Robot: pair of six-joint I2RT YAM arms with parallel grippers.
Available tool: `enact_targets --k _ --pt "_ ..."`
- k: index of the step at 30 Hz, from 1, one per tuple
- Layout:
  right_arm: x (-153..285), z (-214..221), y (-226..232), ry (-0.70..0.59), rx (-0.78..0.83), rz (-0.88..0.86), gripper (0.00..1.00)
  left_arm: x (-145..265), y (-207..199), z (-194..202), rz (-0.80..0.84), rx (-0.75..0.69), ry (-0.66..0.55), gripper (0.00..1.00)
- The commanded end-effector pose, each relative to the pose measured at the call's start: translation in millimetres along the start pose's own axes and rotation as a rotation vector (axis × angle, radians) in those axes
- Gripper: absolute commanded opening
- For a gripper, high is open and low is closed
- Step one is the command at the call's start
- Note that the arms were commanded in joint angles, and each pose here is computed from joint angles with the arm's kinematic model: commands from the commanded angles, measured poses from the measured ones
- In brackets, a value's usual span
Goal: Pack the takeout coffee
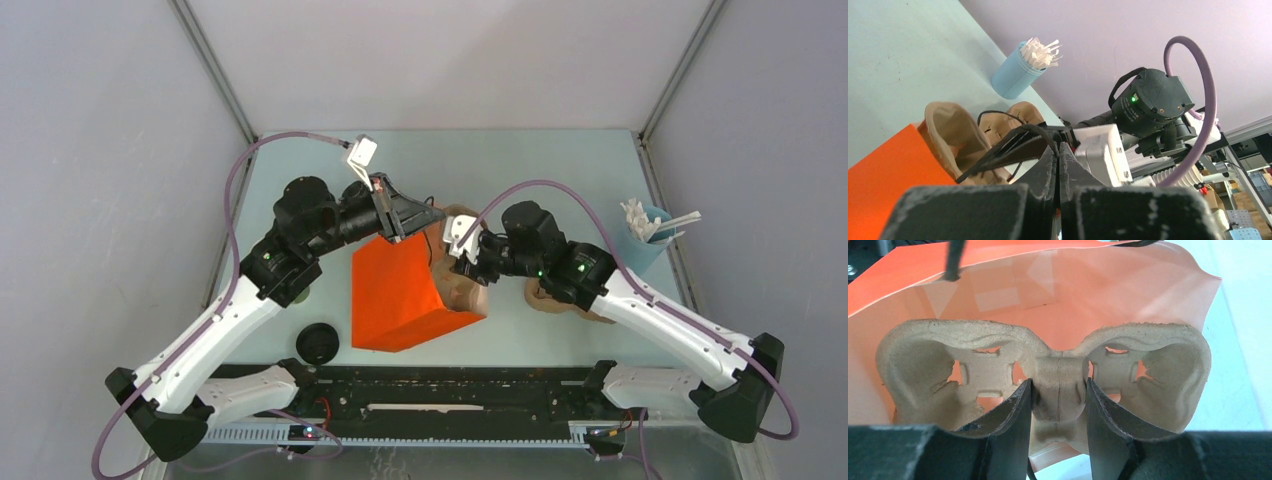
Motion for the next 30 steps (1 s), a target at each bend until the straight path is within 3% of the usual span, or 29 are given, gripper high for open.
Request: enact_targets --k 1,19,24,30 --pt "6.7 -20.4 10.5 -0.107 0.095 -0.054 0.18 -0.6 -13.9 -6.1 0.078 -0.013 -0.025 0.00" --pt "10.7 -25.4 23.8 -0.073 0.213 -0.020 0.22 -3.9 -1.8 0.7 0.040 -0.023 -0.003 0.00" --pt "10.2 -24.1 32.7 -0.064 0.261 -0.096 0.22 -6.4 -3.9 1.4 0.057 -0.027 0.013 0.00" --pt "-6.8 -9.1 23.4 -0.008 0.133 -0.103 0.22 -6.2 -2.4 7.9 0.075 -0.016 0.032 0.00"
Point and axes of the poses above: each gripper's point midway between its finger pads, its own x axis back along the fingers, its own y axis along the line the jaws close on, z = x × y, the point moved 3 cm from there along x, back along the fingers, and after that the axes turned 5 degrees about x, right-handed, at the moved point
